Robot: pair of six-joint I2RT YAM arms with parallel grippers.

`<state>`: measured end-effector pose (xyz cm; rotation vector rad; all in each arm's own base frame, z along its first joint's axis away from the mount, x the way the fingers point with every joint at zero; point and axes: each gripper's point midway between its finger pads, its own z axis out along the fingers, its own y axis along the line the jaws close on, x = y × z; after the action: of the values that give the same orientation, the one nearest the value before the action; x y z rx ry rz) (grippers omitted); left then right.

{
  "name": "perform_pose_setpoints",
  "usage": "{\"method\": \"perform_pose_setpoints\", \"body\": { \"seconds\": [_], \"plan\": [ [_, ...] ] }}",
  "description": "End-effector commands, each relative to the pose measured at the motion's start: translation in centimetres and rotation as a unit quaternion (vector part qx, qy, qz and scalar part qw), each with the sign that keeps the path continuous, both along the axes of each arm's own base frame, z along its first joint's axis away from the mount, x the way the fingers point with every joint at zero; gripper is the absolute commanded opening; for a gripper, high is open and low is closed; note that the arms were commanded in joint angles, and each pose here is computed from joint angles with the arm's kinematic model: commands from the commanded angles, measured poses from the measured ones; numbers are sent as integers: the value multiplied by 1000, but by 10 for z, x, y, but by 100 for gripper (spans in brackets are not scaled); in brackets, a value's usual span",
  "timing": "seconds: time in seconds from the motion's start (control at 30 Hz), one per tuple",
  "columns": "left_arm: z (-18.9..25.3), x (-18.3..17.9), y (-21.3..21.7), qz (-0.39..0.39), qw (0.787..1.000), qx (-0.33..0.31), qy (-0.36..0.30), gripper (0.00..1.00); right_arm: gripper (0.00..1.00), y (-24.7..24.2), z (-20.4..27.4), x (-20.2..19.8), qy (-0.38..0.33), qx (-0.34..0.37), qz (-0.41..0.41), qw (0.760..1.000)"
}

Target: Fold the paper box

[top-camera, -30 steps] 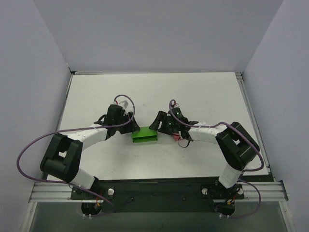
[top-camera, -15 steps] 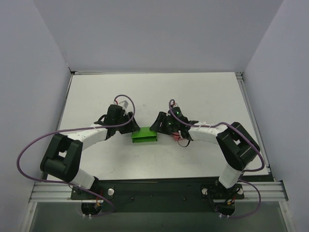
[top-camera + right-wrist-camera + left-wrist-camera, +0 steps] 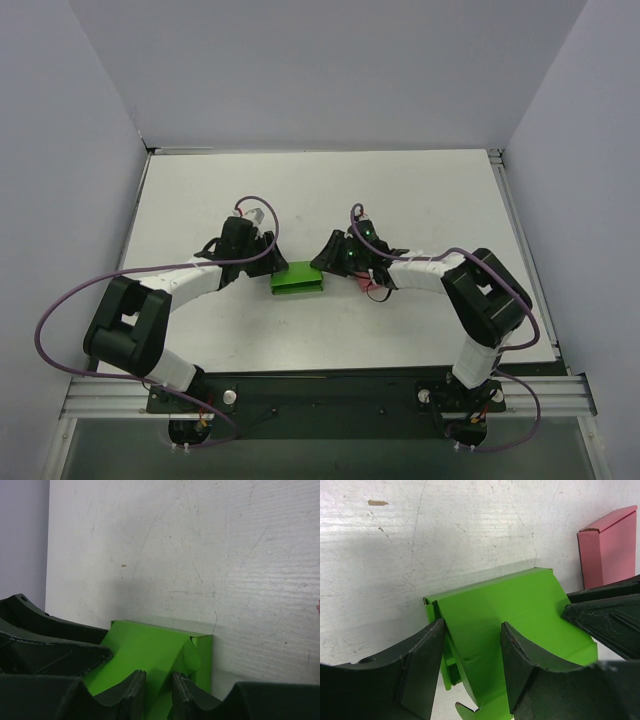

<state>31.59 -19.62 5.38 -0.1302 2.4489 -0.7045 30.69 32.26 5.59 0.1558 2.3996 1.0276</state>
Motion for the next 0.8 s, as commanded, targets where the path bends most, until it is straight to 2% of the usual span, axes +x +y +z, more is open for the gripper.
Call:
{"method": "perform_pose_setpoints", "body": {
  "seconds": [0.0, 0.27, 0.53, 0.77],
  "plan": [
    [7, -4, -16, -23, 999, -29, -7, 57, 20, 26, 19, 3, -12, 61, 14, 998],
    [6, -5, -18, -26, 999, -31, -8, 57, 18, 32, 8, 0, -8, 56, -2, 998],
    [7, -6, -22, -35, 998, -43, -14, 57, 9, 31, -15, -6, 7, 27, -16, 999],
    [9, -5, -24, -37, 998, -49, -19, 57, 6, 36, -33, -15, 28, 25, -29, 999]
  ]
}}
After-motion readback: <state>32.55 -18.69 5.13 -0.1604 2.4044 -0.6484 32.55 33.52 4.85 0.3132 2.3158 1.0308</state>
